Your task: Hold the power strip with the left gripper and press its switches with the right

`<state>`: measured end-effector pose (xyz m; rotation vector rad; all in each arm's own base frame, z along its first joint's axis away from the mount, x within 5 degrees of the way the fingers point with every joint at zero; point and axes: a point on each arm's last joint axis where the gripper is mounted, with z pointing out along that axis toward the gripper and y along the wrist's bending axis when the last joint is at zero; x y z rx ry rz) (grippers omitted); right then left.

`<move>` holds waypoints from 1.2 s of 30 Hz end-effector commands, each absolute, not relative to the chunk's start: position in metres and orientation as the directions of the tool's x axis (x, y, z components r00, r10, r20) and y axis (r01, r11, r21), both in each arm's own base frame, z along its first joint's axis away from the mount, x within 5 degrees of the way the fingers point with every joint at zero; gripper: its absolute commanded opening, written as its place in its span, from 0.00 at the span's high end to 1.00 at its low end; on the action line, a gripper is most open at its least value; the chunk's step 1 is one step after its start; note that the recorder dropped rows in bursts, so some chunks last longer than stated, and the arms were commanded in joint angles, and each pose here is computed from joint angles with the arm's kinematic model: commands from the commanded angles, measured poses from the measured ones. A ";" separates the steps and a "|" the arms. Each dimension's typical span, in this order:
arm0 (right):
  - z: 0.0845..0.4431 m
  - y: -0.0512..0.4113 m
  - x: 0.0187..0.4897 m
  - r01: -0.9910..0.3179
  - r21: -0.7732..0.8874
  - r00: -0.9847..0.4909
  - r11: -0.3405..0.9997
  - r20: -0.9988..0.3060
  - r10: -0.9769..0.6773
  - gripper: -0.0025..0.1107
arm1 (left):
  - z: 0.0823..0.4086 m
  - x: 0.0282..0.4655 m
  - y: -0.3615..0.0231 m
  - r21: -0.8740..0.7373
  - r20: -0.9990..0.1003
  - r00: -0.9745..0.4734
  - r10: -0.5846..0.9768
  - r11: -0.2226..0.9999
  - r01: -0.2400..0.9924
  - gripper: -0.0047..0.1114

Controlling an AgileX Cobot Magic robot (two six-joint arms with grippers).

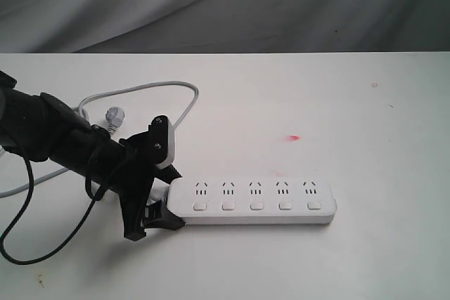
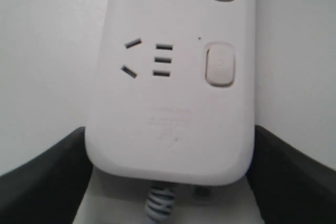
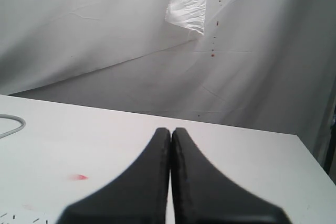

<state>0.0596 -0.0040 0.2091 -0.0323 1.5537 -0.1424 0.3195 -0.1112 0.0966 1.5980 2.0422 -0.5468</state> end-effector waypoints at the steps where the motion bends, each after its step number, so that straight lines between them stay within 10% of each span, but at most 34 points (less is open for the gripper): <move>1: 0.208 -0.005 0.059 0.081 -0.121 0.012 0.989 -0.992 -0.122 0.98 | 0.097 0.320 -0.113 -0.012 -0.603 -0.198 0.773 0.240 0.971 0.54; 36: 0.208 -0.005 0.059 0.081 -0.121 0.012 0.989 -0.992 -0.122 0.98 | 0.097 0.320 -0.113 -0.012 -0.603 -0.198 0.773 0.240 0.971 0.58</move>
